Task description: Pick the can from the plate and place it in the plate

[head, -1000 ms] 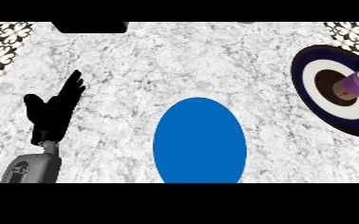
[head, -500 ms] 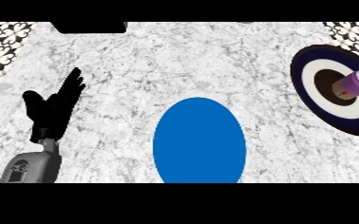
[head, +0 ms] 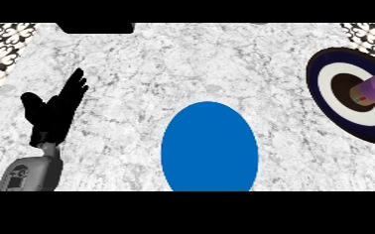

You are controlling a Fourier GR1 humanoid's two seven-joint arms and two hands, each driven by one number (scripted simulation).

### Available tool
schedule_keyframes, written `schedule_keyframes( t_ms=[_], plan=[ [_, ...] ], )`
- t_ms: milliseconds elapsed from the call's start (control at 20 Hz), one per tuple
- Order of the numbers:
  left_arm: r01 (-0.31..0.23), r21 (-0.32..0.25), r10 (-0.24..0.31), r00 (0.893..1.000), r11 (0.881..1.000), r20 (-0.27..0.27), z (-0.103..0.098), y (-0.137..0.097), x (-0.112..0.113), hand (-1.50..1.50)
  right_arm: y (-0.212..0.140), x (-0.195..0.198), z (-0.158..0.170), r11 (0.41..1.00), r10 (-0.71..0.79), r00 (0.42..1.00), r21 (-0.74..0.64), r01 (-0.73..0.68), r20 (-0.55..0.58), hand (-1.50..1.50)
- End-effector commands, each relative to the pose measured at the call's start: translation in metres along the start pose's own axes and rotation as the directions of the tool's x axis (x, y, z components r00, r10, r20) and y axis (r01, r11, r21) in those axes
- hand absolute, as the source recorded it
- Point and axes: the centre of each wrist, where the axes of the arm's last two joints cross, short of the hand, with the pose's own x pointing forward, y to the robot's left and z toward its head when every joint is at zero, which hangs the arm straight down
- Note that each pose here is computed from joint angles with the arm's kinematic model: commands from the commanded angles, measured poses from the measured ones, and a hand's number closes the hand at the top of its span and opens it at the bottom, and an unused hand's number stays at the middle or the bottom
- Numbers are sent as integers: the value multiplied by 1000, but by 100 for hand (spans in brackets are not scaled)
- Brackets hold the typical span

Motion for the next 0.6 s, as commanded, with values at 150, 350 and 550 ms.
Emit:
schedule_keyframes(
  t_ms=[150,350,550],
  plan=[
    [-5,-12,6,1000,1000,13,-9,-10,-15,0,-33,-15,8,999,10,1000,-39,-11,-8,-150],
    [1,-9,-1,1000,1000,15,-18,-18,-2,0,-46,-10,2,998,45,999,-34,-46,-21,-150],
    [9,3,-9,1000,1000,19,-10,-11,10,0,-65,-24,15,995,85,995,-49,-87,-49,-150]
  ],
)
